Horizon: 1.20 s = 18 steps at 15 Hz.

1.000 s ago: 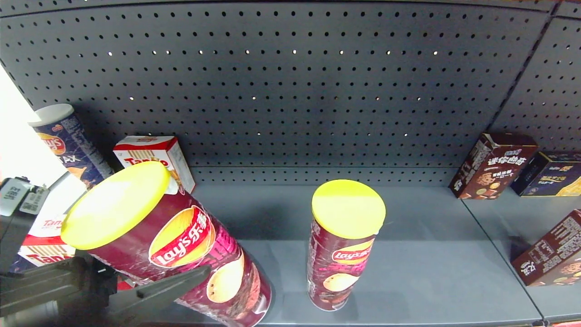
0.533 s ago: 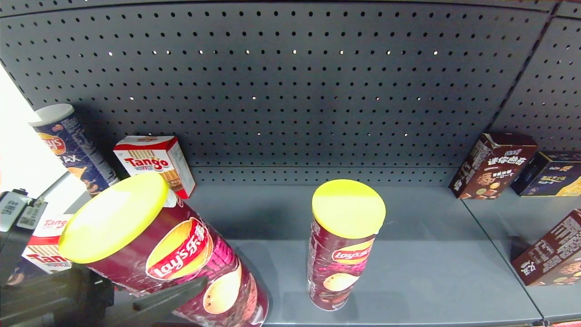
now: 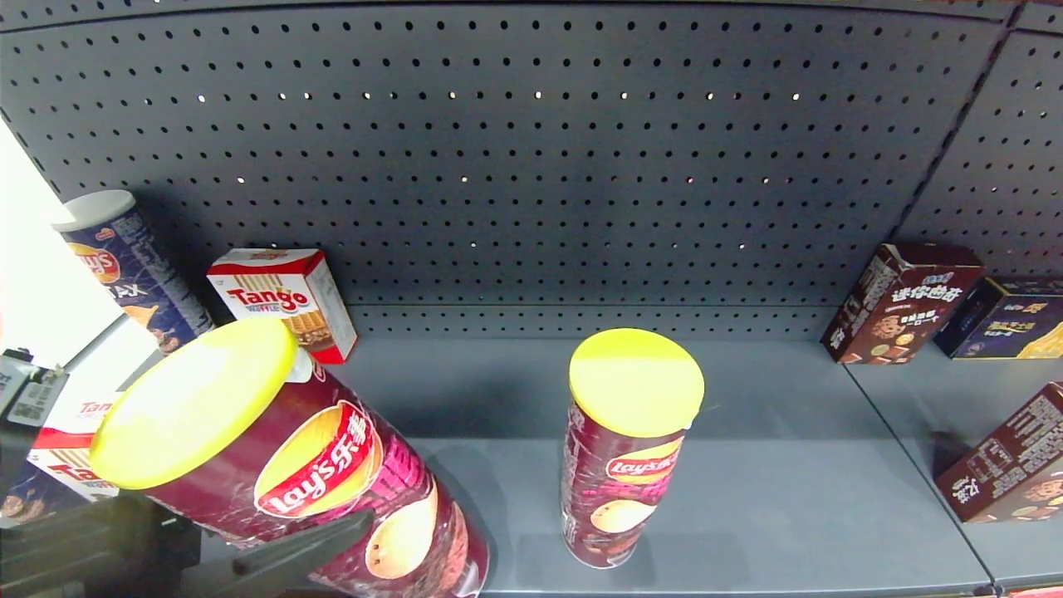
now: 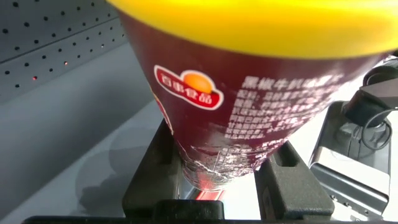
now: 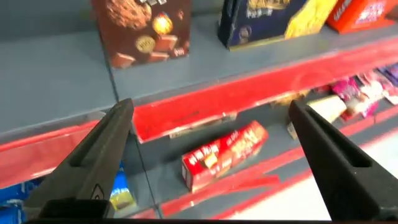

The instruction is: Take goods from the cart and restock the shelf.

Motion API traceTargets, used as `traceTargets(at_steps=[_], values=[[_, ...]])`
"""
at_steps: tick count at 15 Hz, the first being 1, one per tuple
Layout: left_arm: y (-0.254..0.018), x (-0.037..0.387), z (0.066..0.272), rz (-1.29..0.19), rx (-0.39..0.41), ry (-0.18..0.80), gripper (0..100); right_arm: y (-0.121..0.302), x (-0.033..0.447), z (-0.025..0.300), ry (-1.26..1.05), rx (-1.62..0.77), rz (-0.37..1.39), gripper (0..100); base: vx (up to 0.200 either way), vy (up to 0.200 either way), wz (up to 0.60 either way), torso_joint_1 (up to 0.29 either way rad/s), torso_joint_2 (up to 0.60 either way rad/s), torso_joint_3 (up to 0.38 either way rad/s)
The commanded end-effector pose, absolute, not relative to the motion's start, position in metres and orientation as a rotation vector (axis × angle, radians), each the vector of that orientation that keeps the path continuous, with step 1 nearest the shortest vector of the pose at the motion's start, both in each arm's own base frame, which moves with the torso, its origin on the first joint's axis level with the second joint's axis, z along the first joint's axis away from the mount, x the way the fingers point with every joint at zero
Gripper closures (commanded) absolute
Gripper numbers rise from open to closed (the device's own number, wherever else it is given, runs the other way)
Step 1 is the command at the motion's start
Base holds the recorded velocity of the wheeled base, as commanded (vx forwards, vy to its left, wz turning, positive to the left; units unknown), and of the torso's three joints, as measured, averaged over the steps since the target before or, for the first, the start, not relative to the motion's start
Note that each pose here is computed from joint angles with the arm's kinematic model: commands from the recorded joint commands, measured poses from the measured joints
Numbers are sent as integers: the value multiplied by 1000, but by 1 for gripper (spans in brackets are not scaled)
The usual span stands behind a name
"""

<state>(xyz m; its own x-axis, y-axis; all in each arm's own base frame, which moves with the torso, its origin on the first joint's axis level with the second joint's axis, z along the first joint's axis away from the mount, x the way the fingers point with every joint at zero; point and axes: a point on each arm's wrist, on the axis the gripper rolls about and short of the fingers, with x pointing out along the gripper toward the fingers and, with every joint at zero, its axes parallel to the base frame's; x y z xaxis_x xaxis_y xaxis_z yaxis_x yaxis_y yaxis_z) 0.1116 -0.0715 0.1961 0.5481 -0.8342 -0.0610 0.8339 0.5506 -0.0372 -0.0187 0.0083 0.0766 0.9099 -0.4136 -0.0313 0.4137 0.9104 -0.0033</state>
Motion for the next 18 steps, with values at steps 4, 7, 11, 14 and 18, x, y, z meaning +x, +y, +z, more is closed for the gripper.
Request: traceTargets(at_steps=[4, 7, 11, 14, 18], values=[[-71, 113, 197, -983, -6, 75, 100, 7, -22, 76, 2, -4, -324, 0, 0, 0, 0, 0, 0, 0], [-72, 114, 201, -1011, -32, 81, 100, 8, -21, 75, 2, -3, -353, 0, 0, 0, 0, 0, 0, 0], [-77, 122, 226, -1004, -65, 126, 100, 8, -21, 75, 1, -3, -353, 0, 0, 0, 0, 0, 0, 0], [-87, 129, 243, -1008, -20, 145, 100, 8, -21, 75, 2, -3, -351, 0, 0, 0, 0, 0, 0, 0], [-102, 160, 236, -918, 25, 215, 100, 8, -21, 75, 2, -3, -353, 0, 0, 0, 0, 0, 0, 0]])
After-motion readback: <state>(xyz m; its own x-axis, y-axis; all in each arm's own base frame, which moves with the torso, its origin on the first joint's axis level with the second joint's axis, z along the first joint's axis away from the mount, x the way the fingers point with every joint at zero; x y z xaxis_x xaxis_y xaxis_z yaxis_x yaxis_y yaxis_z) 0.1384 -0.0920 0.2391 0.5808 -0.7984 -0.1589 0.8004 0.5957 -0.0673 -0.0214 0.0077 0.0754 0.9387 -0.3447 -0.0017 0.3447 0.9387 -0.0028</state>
